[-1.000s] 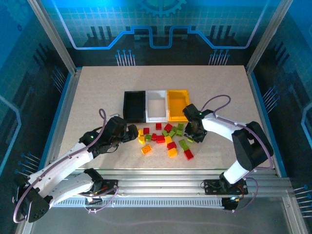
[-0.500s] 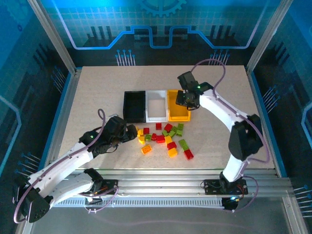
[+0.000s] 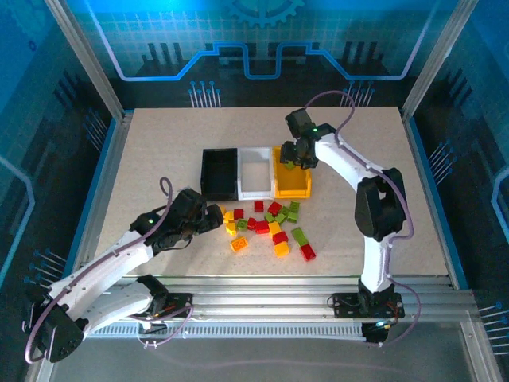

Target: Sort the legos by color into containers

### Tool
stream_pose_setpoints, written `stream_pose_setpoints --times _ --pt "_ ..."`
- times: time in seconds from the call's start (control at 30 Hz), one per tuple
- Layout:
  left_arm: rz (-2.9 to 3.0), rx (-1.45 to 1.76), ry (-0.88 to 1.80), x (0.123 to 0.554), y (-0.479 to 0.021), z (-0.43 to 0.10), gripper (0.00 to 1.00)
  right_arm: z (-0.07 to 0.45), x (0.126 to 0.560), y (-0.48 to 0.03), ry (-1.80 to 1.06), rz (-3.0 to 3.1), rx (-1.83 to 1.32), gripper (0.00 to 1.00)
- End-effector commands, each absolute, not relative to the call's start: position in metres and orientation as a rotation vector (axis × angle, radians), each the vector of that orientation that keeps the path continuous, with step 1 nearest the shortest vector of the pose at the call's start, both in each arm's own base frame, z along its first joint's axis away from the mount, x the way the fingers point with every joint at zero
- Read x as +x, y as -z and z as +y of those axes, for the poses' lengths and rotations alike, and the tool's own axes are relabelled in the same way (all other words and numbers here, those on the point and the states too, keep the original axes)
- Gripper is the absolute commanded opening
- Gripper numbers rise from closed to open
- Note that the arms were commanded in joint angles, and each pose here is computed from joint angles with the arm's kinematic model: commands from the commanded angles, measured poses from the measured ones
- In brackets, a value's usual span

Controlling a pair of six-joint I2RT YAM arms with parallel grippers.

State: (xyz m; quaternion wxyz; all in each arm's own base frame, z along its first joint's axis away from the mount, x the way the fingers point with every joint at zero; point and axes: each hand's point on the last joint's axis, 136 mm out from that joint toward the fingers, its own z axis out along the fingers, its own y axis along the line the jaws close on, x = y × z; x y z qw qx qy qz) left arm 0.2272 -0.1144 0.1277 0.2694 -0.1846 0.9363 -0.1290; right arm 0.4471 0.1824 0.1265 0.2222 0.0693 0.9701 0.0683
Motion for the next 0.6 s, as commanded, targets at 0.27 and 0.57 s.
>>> stream_pose_setpoints --times 0.27,0.57 --pt "2.642 -0.384 0.278 0.252 -0.1 -0.137 0.94 0.189 0.38 -0.177 -0.406 2.56 0.138 0.66" --pt "2.618 -0.265 0.012 0.295 -0.078 -0.133 0.83 0.173 0.358 -0.174 -0.384 2.557 0.173 0.66"
